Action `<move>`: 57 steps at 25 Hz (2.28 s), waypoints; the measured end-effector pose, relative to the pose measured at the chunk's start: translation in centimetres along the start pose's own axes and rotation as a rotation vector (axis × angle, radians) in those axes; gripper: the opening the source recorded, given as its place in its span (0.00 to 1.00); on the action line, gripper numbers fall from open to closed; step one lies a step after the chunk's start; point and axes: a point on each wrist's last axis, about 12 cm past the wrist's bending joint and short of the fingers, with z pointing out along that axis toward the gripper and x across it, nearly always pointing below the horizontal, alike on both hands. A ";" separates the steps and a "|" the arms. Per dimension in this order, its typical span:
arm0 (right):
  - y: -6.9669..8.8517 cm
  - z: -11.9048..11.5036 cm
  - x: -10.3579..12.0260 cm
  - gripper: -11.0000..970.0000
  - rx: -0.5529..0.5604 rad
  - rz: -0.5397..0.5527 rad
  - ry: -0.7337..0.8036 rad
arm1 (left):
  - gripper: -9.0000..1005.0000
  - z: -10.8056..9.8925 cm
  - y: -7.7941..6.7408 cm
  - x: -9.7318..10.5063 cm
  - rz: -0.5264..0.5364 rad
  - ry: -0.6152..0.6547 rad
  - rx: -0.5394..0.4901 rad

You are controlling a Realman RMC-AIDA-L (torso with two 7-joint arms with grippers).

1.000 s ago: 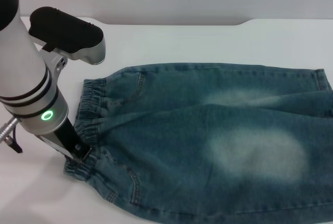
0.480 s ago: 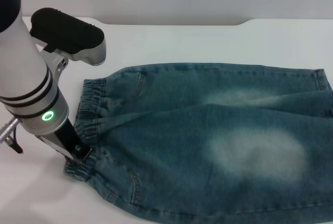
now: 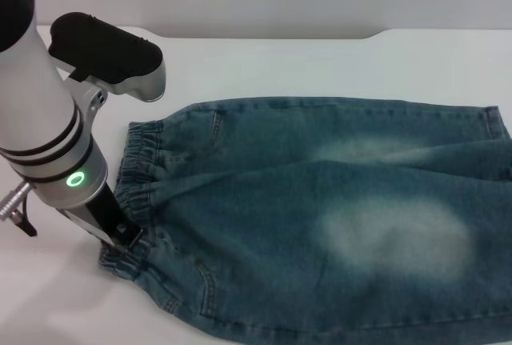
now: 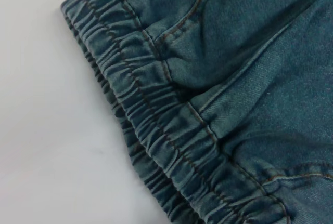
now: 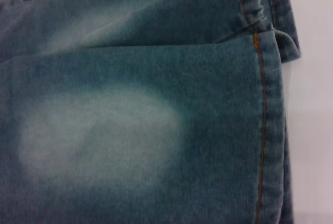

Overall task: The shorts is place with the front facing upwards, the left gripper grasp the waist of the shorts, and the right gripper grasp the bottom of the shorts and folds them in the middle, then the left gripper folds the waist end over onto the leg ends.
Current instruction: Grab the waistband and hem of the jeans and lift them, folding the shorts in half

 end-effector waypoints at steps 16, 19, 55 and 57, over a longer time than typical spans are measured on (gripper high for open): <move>0.0 1.0 0.1 0.72 -0.026 0.017 0.020 | 0.05 0.0 0.0 0.0 0.006 -0.001 0.004; 0.0 1.1 -0.1 0.70 -0.032 0.022 0.026 | 0.05 0.0 0.0 0.0 0.007 -0.001 0.004; 5.0 -6.8 -4.8 0.01 0.048 -0.316 -0.305 | 0.05 -1.6 3.7 0.9 -0.133 -0.319 -0.054; 4.6 -7.6 -5.0 0.01 0.073 -0.320 -0.350 | 0.05 -1.6 4.0 1.0 -0.144 -0.335 -0.055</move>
